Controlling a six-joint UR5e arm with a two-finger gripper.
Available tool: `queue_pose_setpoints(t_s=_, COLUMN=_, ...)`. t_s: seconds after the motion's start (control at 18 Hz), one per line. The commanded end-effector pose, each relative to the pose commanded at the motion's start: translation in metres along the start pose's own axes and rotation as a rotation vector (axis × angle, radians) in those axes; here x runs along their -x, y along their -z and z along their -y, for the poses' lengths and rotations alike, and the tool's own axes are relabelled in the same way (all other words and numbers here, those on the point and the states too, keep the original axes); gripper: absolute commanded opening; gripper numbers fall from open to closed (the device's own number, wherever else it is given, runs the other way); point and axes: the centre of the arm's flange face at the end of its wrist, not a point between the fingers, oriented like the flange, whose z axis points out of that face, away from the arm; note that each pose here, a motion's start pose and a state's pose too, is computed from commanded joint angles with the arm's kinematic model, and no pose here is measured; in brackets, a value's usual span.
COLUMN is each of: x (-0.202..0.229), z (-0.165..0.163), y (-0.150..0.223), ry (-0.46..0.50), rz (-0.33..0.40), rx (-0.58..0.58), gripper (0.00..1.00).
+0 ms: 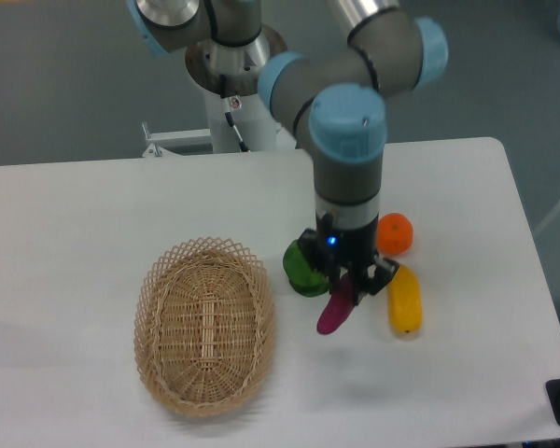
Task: Pick up the sweet potato from the table
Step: 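Lift the held sweet potato up off the table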
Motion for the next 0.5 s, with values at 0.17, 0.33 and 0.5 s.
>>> queue_pose_setpoints(t_s=0.17, x=0.009, z=-0.014, y=0.019, ry=-0.013, rz=0.013, rx=-0.019, gripper=0.30)
queue_pose_setpoints(t_s=0.33, x=0.013, z=-0.020, y=0.029, ry=-0.023, rz=0.029, rx=-0.021, gripper=0.30)
queue_pose_setpoints(t_s=0.5, x=0.014, z=-0.022, y=0.029, ry=-0.021, rz=0.030, rx=-0.020, gripper=0.30)
